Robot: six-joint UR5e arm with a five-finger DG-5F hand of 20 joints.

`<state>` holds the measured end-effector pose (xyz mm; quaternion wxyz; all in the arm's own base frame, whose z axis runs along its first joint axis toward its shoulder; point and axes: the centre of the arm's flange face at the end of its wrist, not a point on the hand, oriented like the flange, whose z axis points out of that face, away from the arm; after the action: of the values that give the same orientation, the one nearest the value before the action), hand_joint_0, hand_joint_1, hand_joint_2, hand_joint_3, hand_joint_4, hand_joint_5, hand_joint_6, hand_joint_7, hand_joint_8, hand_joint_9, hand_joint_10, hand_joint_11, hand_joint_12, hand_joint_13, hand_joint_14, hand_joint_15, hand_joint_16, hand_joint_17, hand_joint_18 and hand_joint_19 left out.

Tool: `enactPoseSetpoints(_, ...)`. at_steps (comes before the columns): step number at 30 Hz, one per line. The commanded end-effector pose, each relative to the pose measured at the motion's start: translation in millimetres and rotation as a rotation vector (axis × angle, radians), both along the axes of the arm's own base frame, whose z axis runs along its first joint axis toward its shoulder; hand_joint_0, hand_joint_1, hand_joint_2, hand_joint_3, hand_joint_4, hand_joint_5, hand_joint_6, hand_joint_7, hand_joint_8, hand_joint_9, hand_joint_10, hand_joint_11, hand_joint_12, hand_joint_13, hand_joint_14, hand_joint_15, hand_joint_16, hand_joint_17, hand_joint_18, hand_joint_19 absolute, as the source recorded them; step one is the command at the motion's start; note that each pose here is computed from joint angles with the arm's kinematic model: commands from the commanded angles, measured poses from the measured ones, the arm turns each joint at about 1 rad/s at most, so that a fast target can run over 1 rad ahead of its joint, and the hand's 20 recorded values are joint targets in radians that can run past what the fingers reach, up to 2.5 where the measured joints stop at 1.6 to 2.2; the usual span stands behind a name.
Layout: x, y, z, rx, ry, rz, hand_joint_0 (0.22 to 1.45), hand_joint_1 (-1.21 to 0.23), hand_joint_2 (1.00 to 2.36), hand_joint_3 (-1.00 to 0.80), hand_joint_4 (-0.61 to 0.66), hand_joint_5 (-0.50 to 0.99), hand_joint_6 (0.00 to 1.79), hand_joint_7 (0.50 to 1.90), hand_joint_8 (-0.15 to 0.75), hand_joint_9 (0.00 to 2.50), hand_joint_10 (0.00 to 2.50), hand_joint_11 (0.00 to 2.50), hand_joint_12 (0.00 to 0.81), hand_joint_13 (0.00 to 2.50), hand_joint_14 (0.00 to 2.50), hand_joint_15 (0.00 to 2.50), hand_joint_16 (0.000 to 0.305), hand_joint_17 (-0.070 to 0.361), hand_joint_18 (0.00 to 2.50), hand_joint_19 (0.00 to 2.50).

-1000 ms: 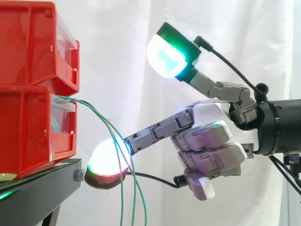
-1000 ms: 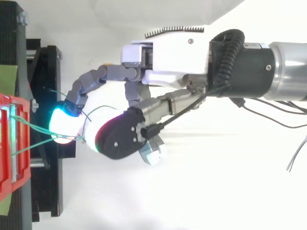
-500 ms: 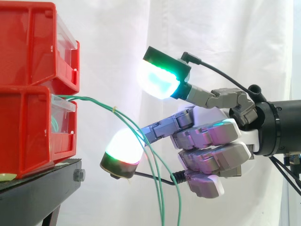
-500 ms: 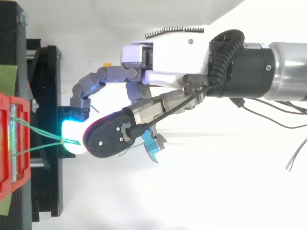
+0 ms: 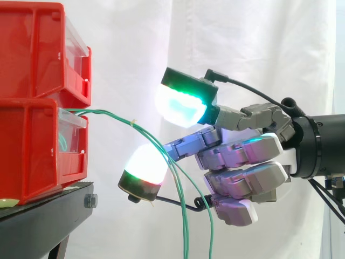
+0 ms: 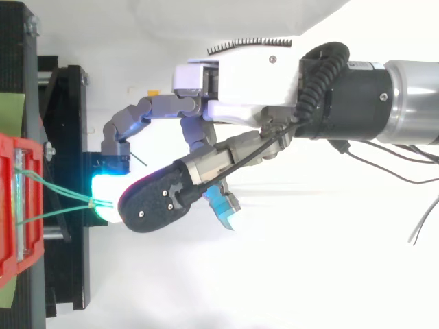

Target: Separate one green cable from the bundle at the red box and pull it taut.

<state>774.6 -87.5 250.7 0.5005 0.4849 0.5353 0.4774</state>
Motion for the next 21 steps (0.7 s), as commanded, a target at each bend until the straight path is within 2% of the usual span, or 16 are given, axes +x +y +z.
enactPoseSetpoints(1,0.1,0.1,-0.8,-0.001,0.001,0.000,0.70,-0.60,1.00,-0.50,0.20,0.12,0.50,1.06,0.247,1.99,0.01,0.29,0.468,1.75,0.02,0.71,0.058,0.132,2.11,0.39)
enactPoseSetpoints(8,-0.2,0.0,0.2,-0.001,0.001,0.000,0.73,-0.66,1.00,-0.49,0.18,0.12,0.50,1.09,0.254,2.00,0.01,0.30,0.469,1.75,0.02,0.72,0.059,0.132,2.11,0.39)
enactPoseSetpoints(11,-0.5,0.0,-0.5,-0.001,0.003,0.000,0.67,-0.61,1.00,-0.50,0.17,0.12,0.50,1.13,0.266,2.00,0.01,0.30,0.474,1.74,0.02,0.71,0.061,0.138,2.08,0.37)
enactPoseSetpoints(12,-0.5,0.0,-0.5,-0.001,0.003,0.000,0.58,-0.57,1.00,-0.50,0.18,0.12,0.50,1.15,0.269,1.99,0.01,0.25,0.475,1.75,0.02,0.70,0.065,0.146,2.07,0.36)
enactPoseSetpoints(13,-0.5,0.0,-0.5,-0.001,0.003,0.000,0.46,-0.53,1.00,-0.50,0.22,0.12,0.50,1.14,0.307,2.00,0.01,0.20,0.514,1.78,0.02,0.66,0.074,0.167,2.16,0.28)
enactPoseSetpoints(15,-0.5,-0.1,-0.5,-0.001,0.003,-0.001,0.37,-0.46,1.00,-0.50,0.29,0.12,0.51,1.09,0.339,2.01,0.00,0.14,0.544,1.82,0.02,0.62,0.085,0.191,2.24,0.20)
enactPoseSetpoints(16,-0.4,0.0,-1.7,0.000,0.004,0.000,0.32,-0.36,1.00,-0.50,0.31,0.12,0.51,1.09,0.355,2.00,0.00,0.10,0.559,1.82,0.02,0.58,0.093,0.210,2.28,0.15)
enactPoseSetpoints(19,-0.4,-0.1,-1.7,0.007,0.004,-0.001,0.30,-0.30,1.00,-0.50,0.29,0.12,0.51,1.08,0.354,2.00,0.00,0.08,0.563,1.82,0.02,0.58,0.096,0.216,2.25,0.14)
enactPoseSetpoints(21,-0.7,-0.3,-0.6,0.006,0.004,-0.003,0.37,-0.20,1.00,-0.50,0.23,0.13,0.51,1.13,0.332,2.01,0.00,0.08,0.551,1.78,0.02,0.57,0.091,0.206,2.14,0.19)
